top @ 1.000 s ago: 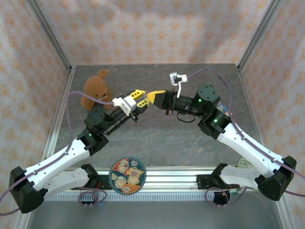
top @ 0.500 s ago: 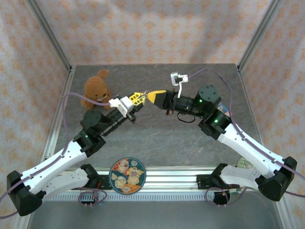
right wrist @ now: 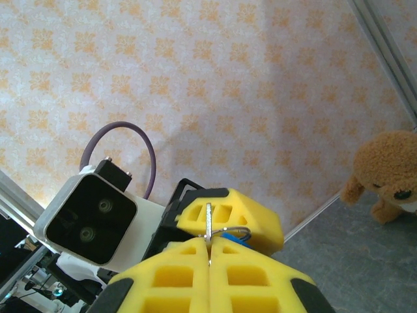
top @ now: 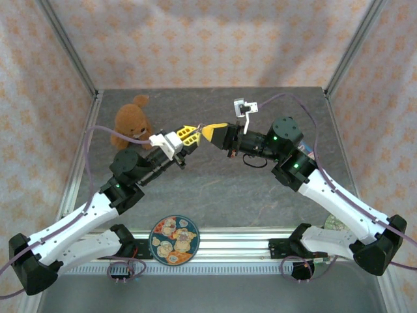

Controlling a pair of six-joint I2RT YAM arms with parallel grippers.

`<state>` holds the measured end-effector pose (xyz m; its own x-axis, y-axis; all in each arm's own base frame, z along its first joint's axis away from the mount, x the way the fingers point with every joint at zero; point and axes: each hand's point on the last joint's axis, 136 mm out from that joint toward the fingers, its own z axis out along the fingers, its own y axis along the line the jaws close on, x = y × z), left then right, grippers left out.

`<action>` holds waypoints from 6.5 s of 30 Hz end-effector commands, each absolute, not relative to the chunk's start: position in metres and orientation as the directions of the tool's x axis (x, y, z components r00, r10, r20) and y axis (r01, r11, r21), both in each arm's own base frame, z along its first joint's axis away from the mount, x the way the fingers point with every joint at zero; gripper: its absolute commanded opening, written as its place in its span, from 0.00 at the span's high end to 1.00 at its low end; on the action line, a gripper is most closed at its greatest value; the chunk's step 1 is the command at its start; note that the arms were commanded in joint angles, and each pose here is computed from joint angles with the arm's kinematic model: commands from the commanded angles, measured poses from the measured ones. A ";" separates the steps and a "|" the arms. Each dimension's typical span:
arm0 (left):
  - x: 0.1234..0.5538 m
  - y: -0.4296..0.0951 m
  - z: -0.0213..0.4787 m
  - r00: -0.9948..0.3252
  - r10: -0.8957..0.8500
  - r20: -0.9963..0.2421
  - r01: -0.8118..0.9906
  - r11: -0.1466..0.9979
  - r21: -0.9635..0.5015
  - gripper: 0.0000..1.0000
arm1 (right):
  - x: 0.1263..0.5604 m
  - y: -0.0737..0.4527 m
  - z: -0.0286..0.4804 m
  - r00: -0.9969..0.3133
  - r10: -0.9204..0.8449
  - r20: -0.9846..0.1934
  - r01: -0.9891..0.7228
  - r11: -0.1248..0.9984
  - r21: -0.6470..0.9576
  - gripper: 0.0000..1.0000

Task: Remove the keys from the keyring

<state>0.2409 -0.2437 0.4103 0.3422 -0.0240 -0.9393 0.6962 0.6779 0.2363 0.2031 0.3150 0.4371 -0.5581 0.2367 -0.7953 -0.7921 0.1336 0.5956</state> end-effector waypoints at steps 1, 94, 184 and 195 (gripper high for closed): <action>0.232 -0.243 0.439 0.394 -0.085 -0.915 0.703 0.669 0.241 0.90 | 0.198 0.311 0.451 -0.528 0.262 -0.808 -0.816 0.109 0.568 1.00; 0.230 -0.237 0.407 -0.314 -0.074 -0.947 0.858 0.404 -0.316 1.00 | 0.021 0.384 0.331 0.683 -0.382 -0.622 -0.720 -0.495 -0.486 1.00; 0.224 -0.167 0.372 -0.151 -0.172 -0.973 0.668 0.708 -0.229 0.39 | 0.209 0.319 0.425 0.038 0.220 -0.975 -0.786 0.609 0.107 1.00; 0.214 -0.196 0.401 -0.161 -0.067 -0.985 0.797 0.579 -0.170 0.36 | 0.208 0.315 0.420 -0.158 0.217 -0.963 -0.879 0.414 0.238 1.00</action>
<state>0.2264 -0.1840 0.3897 -0.1763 -0.1056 -0.9787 0.7312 0.6516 -0.2020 0.2293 0.3109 0.4015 -0.0991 0.1932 -0.9761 -0.8173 0.5437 0.1906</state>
